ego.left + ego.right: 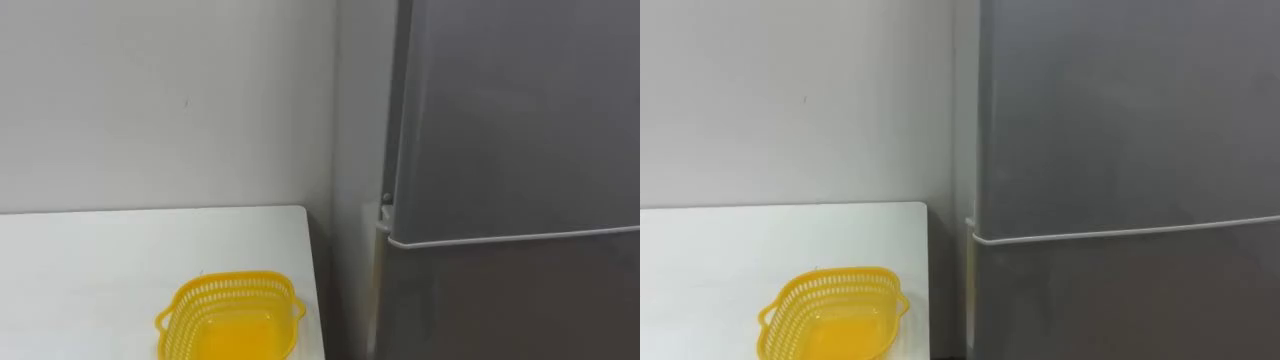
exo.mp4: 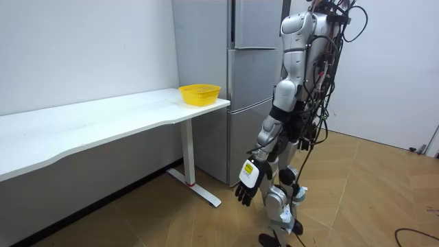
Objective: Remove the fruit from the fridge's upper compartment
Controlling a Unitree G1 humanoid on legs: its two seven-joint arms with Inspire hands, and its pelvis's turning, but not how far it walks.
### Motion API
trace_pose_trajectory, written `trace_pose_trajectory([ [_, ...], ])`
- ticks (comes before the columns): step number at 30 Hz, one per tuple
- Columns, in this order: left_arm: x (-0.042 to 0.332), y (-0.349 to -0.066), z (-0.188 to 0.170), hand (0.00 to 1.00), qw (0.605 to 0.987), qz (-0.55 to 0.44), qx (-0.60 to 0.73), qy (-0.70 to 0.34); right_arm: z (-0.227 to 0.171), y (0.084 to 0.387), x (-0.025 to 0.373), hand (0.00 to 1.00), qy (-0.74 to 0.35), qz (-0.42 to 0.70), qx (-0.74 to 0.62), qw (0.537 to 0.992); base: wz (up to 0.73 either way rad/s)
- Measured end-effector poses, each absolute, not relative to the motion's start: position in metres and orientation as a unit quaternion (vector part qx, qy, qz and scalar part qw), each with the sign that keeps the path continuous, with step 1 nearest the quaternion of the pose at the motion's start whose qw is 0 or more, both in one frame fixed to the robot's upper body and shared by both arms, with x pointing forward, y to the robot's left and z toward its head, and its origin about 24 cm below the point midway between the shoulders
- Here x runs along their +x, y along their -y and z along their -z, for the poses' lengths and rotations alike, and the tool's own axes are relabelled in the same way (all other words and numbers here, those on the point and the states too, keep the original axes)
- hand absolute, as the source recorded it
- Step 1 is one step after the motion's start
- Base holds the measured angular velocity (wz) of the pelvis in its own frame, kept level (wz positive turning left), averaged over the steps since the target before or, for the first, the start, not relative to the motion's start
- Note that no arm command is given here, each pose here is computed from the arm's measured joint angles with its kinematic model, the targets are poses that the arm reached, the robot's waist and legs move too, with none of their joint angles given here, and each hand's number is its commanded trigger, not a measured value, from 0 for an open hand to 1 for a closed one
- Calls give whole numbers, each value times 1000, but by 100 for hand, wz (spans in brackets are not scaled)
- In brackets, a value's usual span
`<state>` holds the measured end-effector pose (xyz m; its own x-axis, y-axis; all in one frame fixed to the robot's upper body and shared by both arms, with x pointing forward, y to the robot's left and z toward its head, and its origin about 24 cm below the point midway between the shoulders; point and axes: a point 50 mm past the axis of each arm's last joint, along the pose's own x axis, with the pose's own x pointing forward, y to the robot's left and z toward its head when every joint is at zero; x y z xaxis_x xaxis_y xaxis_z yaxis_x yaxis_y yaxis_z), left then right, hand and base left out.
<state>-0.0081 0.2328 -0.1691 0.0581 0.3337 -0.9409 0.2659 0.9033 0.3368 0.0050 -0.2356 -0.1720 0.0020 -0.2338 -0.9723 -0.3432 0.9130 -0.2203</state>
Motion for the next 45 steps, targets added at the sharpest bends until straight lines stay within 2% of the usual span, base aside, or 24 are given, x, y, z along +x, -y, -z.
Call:
trace_pose_trajectory([
  [22, -10, -236, 168, 0, 693, -57, 227, -682, 172, 237, 3, 0, -702, -24, -227, 675, 4],
  [25, -11, -237, 167, 0, 697, -86, 205, -682, 172, 236, 2, 0, -703, -25, -226, 674, 1],
  [31, -14, -245, 165, 0, 695, -213, 129, -675, 172, 236, 3, 0, -703, -22, -225, 675, 1],
  [36, 14, -260, 156, 0, 719, -352, 43, -598, 171, 239, 9, 0, -689, -7, -224, 689, 4],
  [40, 52, -271, 141, 0, 763, -396, 32, -511, 171, 240, 15, 0, -677, -1, -230, 699, 2],
  [45, 118, -282, 98, 0, 827, -445, 6, -344, 170, 239, 23, 0, -661, -5, -230, 714, 2],
])
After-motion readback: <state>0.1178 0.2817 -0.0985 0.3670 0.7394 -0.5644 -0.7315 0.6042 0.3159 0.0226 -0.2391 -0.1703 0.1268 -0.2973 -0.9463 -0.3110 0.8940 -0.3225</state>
